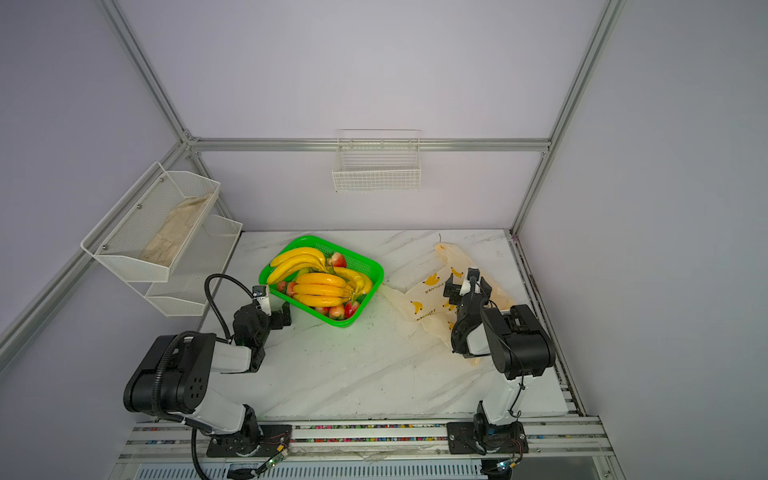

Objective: Place the fake fruits into the plastic bag and tie a complex knot

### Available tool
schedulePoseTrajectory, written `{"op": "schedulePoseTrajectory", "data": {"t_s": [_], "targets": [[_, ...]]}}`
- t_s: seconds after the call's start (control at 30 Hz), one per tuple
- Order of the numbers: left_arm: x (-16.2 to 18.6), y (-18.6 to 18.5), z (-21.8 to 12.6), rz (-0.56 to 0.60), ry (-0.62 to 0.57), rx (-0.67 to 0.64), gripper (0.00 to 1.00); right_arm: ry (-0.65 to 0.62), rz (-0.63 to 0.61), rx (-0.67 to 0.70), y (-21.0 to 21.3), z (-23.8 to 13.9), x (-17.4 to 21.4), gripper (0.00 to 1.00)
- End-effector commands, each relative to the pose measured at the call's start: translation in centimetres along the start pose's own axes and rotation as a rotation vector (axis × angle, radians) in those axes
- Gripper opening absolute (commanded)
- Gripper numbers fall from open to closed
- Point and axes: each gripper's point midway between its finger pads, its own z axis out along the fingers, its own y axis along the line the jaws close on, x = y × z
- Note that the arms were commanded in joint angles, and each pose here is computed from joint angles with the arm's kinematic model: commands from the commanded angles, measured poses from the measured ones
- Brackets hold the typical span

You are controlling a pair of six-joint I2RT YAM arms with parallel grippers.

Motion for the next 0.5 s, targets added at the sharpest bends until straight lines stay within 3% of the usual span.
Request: {"op": "schedulePoseTrajectory", "data": {"t_s": [0.0, 0.27, 0.33, 0.4, 0.47], "targets": [[-4.5, 0.3, 0.9, -0.021, -0.126, -0.007, 1.00, -0.023, 0.016, -0.008, 0.1, 0.4, -0.7, 0.97], [-5.3, 1.0, 0.3, -0.041, -0.153, -0.046, 0.99, -0.053, 0.013, 0.046, -0.8, 0.1, -1.4, 0.97], [-6.5, 2.8, -1.3, -0.088, -0.177, -0.136, 1.00, -0.079, 0.051, 0.187, -2.5, -0.8, -3.5, 0.97], [-7.9, 5.6, -3.5, -0.199, -0.195, -0.286, 1.00, -0.104, 0.087, 0.236, -3.5, -1.9, -6.2, 0.97], [-7.7, 8.2, -5.4, -0.325, -0.154, -0.433, 1.00, -0.149, 0.212, 0.242, -4.1, -3.3, -9.0, 0.97]]}}
